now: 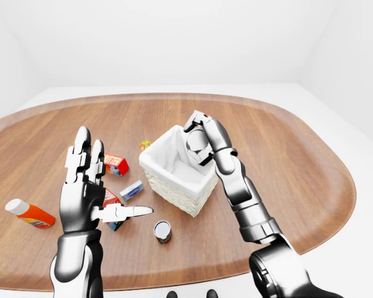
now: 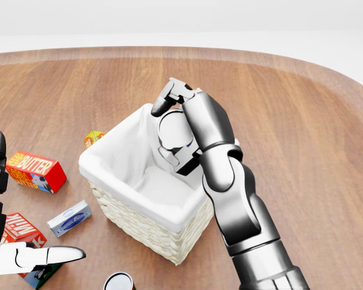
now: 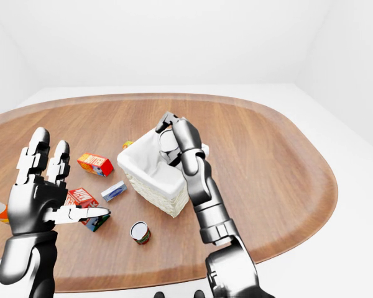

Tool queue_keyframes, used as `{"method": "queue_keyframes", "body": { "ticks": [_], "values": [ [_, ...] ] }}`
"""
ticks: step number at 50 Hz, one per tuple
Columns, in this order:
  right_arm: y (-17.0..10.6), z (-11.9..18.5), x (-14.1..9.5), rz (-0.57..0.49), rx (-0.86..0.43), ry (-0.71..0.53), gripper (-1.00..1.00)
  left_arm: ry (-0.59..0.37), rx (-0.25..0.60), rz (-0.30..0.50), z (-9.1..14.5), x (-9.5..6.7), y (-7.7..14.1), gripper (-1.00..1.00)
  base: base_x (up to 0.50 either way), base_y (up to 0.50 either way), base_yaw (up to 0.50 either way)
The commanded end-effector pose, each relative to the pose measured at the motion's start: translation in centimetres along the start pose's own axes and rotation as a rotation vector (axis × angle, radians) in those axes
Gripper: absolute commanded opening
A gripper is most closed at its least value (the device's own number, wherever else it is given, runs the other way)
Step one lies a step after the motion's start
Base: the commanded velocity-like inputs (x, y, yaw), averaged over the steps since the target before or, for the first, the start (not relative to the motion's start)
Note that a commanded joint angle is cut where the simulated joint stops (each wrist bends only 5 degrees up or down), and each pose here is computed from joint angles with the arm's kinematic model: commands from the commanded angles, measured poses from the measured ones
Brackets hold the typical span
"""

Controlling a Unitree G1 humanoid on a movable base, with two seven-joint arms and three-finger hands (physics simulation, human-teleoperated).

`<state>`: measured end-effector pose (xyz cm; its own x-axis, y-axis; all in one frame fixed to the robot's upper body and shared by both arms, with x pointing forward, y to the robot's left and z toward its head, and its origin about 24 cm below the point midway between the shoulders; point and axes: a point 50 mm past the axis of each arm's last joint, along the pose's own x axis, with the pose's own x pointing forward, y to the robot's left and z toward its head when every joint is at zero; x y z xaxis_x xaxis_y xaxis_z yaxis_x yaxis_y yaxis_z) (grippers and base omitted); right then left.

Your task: Pick up the alphabet soup, and put it in the basket.

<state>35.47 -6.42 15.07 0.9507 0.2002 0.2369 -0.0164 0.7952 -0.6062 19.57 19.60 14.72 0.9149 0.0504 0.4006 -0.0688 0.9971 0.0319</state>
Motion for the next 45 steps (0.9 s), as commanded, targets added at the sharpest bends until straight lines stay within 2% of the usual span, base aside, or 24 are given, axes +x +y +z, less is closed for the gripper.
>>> {"method": "queue_keyframes", "body": {
  "ticks": [1,4,11,45],
  "values": [
    [0.9,-1.2,1.1,0.032,0.027,0.078,-1.00,0.002,0.001,-0.003,0.0,0.0,0.0,1.00,0.00,0.00,0.00],
    [1.0,-1.4,1.3,0.036,0.029,0.088,-1.00,0.001,0.002,-0.004,0.0,0.0,0.0,1.00,0.00,0.00,0.00],
    [1.5,-3.5,2.1,0.045,0.015,0.206,-1.00,0.000,0.000,-0.003,0.0,-0.1,0.0,1.00,0.00,0.00,0.00],
    [5.0,-3.2,2.4,0.125,-0.018,0.206,-1.00,0.003,0.000,-0.005,-0.1,0.0,-0.1,1.00,0.00,0.00,0.00]
  ]
}}
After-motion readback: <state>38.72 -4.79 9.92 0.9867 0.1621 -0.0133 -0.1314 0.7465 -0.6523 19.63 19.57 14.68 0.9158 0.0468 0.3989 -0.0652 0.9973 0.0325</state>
